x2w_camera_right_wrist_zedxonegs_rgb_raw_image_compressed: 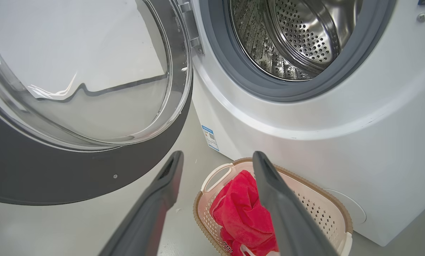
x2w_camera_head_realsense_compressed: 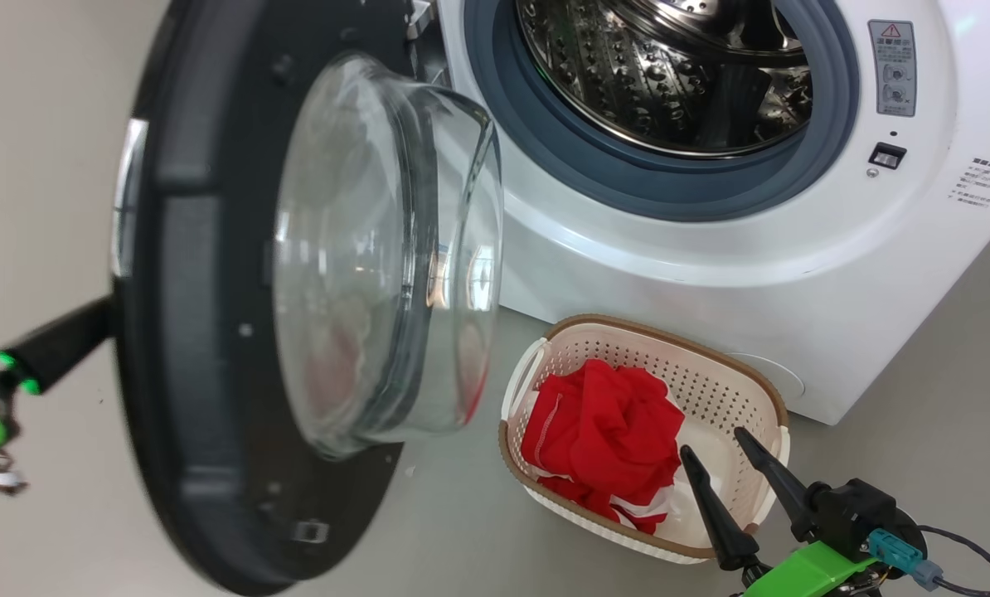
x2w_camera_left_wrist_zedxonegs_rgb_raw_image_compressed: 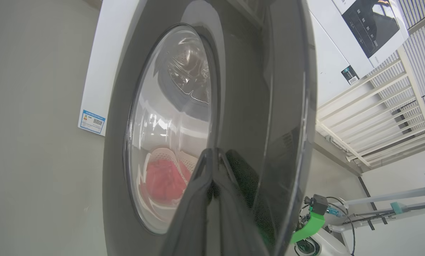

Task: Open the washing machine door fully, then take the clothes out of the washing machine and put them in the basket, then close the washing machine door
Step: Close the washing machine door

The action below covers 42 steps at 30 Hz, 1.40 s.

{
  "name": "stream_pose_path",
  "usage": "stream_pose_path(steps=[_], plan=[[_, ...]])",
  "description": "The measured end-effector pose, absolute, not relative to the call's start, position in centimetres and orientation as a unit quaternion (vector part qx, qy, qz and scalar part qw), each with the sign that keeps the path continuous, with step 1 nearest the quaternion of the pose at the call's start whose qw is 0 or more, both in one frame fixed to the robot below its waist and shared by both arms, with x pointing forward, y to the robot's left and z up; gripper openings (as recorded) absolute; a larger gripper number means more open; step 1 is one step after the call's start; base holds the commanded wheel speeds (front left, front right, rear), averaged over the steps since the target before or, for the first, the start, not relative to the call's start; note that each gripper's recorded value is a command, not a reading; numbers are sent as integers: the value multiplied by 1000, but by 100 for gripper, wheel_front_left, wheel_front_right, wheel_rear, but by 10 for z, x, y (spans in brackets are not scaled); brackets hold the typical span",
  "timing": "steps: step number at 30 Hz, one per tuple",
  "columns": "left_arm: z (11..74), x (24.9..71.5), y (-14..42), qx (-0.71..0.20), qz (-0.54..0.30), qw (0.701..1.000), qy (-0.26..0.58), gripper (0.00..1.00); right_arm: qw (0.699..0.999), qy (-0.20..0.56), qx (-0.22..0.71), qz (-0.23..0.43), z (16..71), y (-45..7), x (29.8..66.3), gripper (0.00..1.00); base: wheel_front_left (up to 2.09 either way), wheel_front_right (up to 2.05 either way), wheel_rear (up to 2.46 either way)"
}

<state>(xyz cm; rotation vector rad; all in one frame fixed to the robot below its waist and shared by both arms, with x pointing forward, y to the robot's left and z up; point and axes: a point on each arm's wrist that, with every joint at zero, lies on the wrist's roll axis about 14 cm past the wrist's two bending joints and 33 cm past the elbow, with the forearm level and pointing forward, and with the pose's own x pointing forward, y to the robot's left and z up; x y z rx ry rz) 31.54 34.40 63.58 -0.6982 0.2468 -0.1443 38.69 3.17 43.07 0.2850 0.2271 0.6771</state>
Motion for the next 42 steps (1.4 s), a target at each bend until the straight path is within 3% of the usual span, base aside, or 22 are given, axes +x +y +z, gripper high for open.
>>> stream_pose_path(steps=[9,21,30,32,34,42], plan=[[643,333,290,-343,-147,922,107,0,931,107,140,318,432,24,389,100,0,0,0],[640,333,307,-332,-105,935,69,0,934,101,140,313,438,20,385,100,0,0,0],[589,306,336,-364,-11,930,58,48,930,94,143,326,447,29,374,100,0,0,0],[576,298,341,-374,9,926,57,79,929,97,141,327,446,28,370,100,0,0,0],[565,291,346,-381,28,922,55,100,929,98,140,329,445,29,368,100,0,0,0],[529,272,352,-404,83,910,46,100,926,95,140,336,448,33,366,100,0,0,0]])
